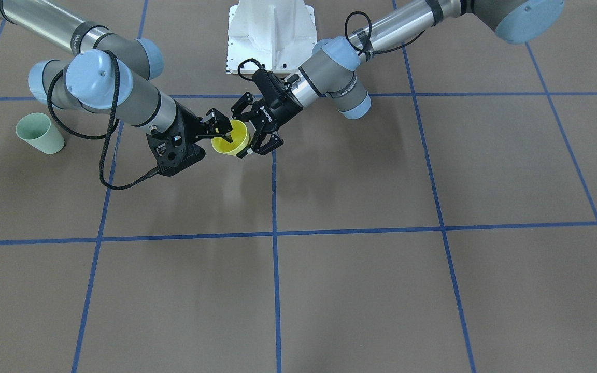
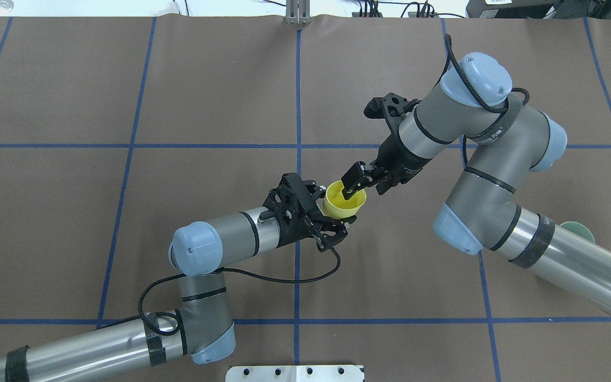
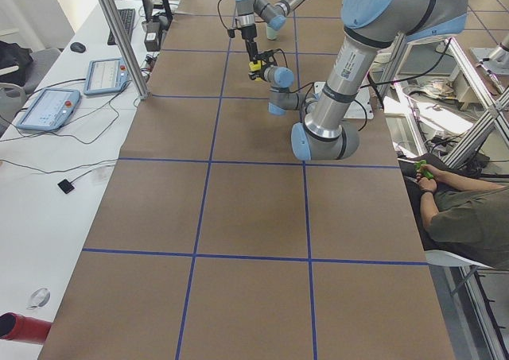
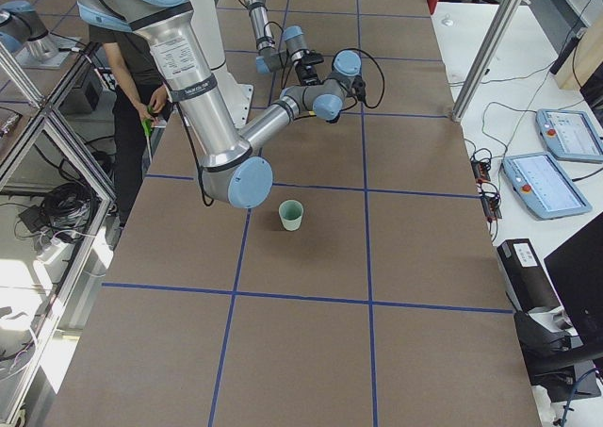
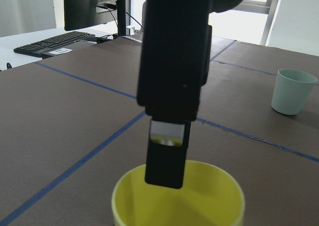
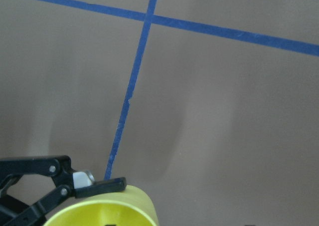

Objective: Transfer and stack yellow cup on green cup

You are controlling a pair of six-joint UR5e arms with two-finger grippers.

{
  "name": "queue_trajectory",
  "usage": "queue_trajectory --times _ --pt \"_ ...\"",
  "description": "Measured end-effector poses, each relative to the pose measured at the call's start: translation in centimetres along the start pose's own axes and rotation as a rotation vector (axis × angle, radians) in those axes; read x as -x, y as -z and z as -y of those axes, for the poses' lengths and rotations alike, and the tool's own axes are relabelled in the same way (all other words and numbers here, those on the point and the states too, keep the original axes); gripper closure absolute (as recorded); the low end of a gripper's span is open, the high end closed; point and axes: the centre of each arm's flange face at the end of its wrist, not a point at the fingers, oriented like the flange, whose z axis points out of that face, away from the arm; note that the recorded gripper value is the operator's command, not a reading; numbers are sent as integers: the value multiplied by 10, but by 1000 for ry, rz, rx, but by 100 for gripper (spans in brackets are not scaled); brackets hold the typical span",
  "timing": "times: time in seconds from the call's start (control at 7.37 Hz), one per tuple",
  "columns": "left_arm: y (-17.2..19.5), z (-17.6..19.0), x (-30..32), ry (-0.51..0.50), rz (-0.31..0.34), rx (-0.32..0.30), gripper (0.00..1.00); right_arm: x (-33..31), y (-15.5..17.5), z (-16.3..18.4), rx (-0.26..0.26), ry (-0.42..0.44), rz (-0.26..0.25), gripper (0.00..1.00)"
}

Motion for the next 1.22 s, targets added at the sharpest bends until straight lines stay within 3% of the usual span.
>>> queue_trajectory --times 0.27,0.41,0.54,0.68,1.22 --pt "0 0 0 1 0 0 49 4 -3 -3 6 -25 5 86" --pt "0 0 0 1 0 0 48 6 -2 -4 6 -29 8 100" --pt "0 0 0 1 -1 0 20 8 -1 -5 6 -30 10 100" --pt "0 0 0 2 -1 -1 0 8 -1 -5 6 -32 10 100" --pt "9 12 -20 21 -38 -38 0 5 11 -10 10 -30 26 100"
